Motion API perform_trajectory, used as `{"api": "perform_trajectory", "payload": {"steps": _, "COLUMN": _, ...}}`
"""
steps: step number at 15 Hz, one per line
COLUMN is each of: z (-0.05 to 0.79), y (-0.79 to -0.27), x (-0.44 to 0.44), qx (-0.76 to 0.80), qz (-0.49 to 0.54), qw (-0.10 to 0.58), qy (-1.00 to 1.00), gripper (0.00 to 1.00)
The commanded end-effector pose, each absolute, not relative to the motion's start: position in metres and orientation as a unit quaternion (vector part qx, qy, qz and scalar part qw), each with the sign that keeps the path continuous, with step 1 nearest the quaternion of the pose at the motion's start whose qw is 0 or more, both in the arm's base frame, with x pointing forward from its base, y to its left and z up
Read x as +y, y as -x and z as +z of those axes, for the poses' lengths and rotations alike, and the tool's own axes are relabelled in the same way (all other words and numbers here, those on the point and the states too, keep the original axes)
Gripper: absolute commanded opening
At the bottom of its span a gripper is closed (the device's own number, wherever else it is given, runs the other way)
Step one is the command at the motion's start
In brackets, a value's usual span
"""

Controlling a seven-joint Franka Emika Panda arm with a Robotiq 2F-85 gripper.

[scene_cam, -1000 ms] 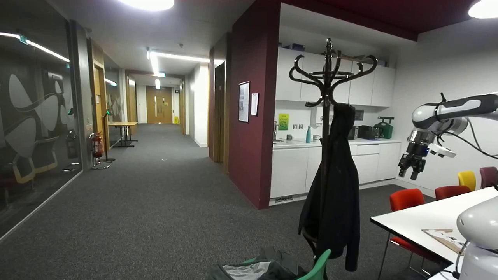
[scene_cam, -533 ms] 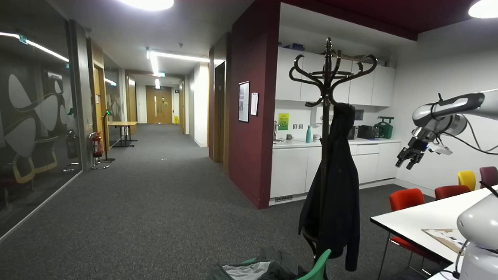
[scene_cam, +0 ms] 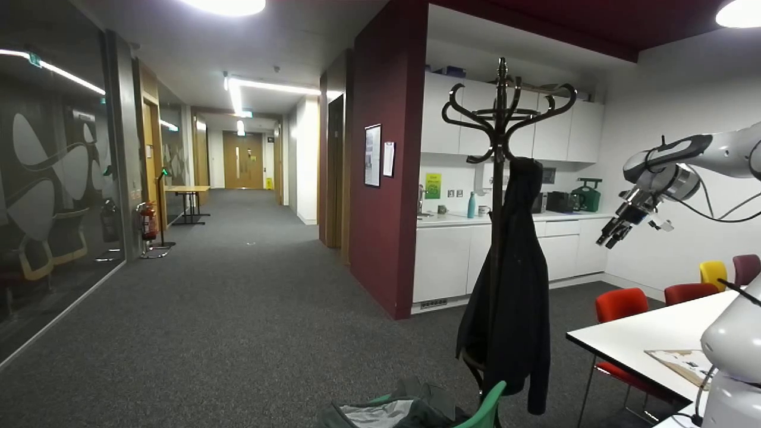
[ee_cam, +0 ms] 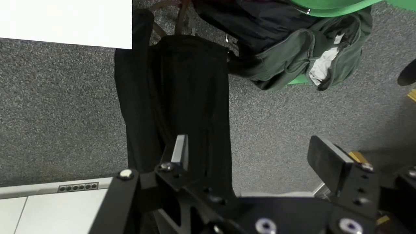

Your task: Put the black jacket on the green chair.

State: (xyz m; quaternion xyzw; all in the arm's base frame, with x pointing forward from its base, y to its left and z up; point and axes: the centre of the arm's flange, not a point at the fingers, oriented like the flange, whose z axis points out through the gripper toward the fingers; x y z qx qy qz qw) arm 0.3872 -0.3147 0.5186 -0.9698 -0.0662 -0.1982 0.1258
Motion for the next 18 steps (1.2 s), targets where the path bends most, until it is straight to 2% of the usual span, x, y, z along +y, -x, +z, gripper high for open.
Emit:
{"api": "perform_trajectory", "payload": {"steps": 1, "z": 0.518, "y": -0.389, "x": -0.315, "qx": -0.067, "qz": -0.197, "qw": 0.126, "qy": 0.970, "gripper": 1.00}}
{"api": "perform_trajectory", "payload": {"steps": 5, "z": 0.517, "y": -0.396, "x": -0.317, "qx": -0.105, "qz": -0.245, "qw": 0.101, "qy": 0.959, "gripper": 1.00}}
{"api": "perform_trajectory", "payload": {"steps": 12, "z": 0.524, "y": -0.429, "x": -0.348, "qx": -0.155, "qz": -0.405, "qw": 0.042, "qy": 0.900, "gripper": 1.00}}
{"api": "perform_trajectory", "payload": {"steps": 18, "z": 0.552, "y": -0.480, "x": -0.372, "qx": -0.147, "qz": -0.452, "qw": 0.025, "qy": 0.880, "gripper": 1.00}}
